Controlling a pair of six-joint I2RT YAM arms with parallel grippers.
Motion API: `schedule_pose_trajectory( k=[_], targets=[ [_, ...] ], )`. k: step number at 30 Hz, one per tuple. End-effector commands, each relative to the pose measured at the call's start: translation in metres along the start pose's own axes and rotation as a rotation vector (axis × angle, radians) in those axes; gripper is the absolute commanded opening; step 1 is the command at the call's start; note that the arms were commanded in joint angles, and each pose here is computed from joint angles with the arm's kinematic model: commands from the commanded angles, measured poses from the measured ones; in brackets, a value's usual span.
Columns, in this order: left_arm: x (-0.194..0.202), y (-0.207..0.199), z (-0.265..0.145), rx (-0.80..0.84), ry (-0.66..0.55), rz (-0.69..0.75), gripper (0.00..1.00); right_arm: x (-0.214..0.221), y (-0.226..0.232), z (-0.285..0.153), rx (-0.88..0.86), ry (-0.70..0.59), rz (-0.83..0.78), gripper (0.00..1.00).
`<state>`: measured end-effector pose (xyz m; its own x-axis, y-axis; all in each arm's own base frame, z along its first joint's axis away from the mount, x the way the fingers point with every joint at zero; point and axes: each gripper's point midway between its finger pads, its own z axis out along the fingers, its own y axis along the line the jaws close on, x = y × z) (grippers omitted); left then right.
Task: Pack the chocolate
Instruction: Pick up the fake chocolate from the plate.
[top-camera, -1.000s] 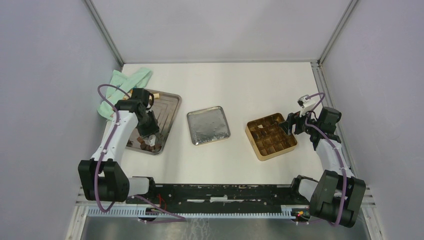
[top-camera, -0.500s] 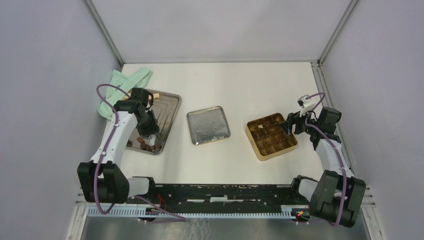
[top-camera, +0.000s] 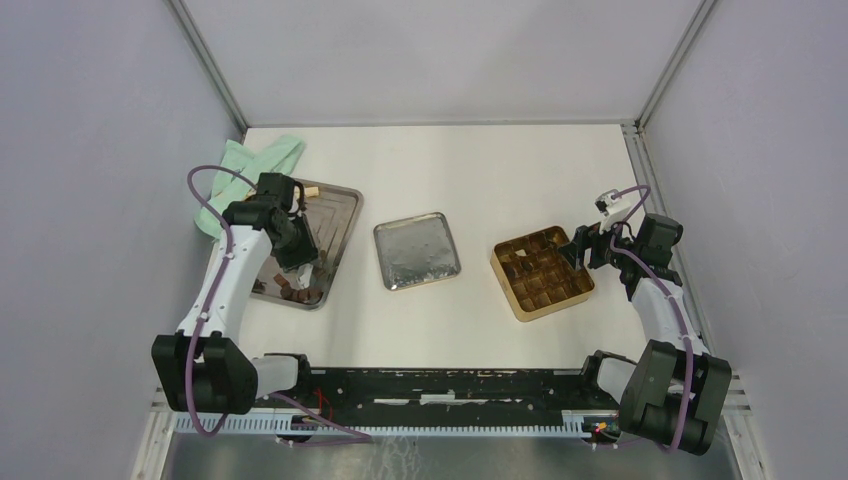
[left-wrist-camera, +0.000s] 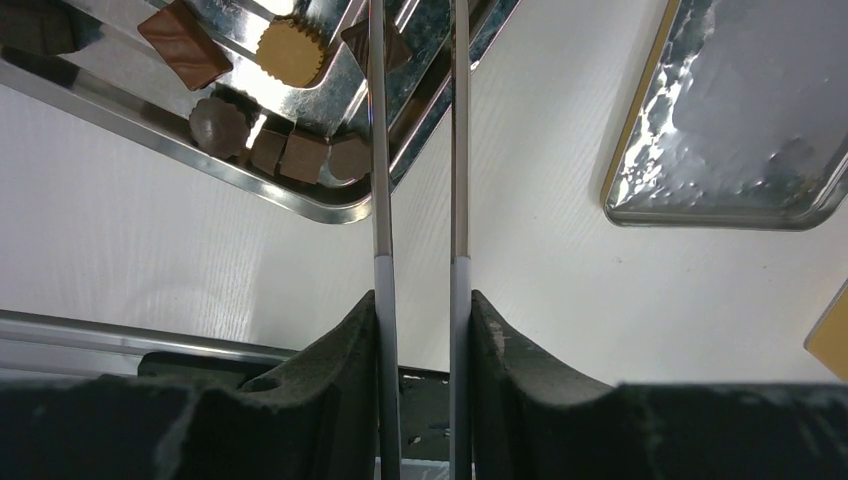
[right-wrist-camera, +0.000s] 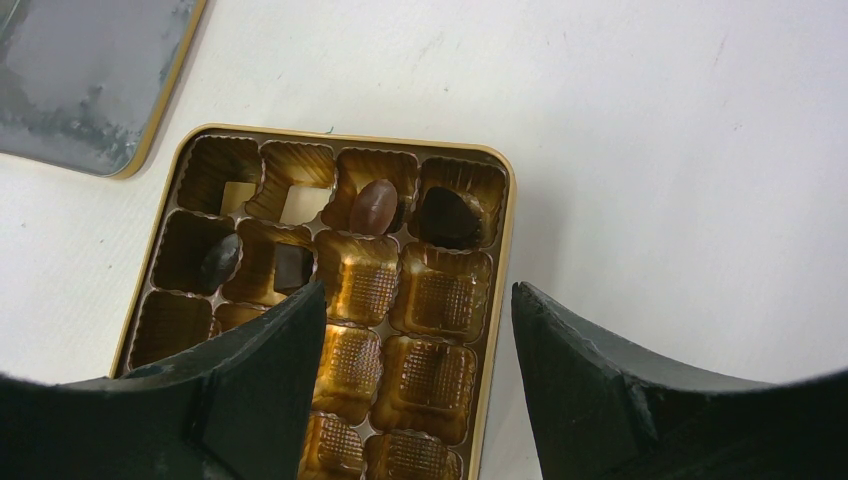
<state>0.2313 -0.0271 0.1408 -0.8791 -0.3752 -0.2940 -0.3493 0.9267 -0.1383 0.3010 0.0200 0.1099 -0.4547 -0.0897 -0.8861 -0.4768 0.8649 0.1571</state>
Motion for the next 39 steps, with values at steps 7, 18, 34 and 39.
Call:
schedule_pose_trajectory(
  k=[7,18,34,39],
  targets=[
    [-0.026,-0.021,-0.024,0.110,-0.116,-0.010,0.02,-0.009,0.000,-0.001,-0.006,-0.035,-0.018,0.74],
    [-0.037,-0.052,-0.044,0.270,-0.161,-0.008,0.02,-0.011,0.000,-0.001,-0.008,-0.037,-0.011,0.74],
    [-0.016,-0.168,-0.079,0.721,-0.172,0.111,0.02,-0.019,-0.011,-0.006,0.030,-0.056,0.033,0.74],
    [0.015,-0.223,-0.092,0.860,-0.155,0.235,0.02,-0.018,-0.028,-0.014,0.117,-0.060,0.066,0.74]
  ],
)
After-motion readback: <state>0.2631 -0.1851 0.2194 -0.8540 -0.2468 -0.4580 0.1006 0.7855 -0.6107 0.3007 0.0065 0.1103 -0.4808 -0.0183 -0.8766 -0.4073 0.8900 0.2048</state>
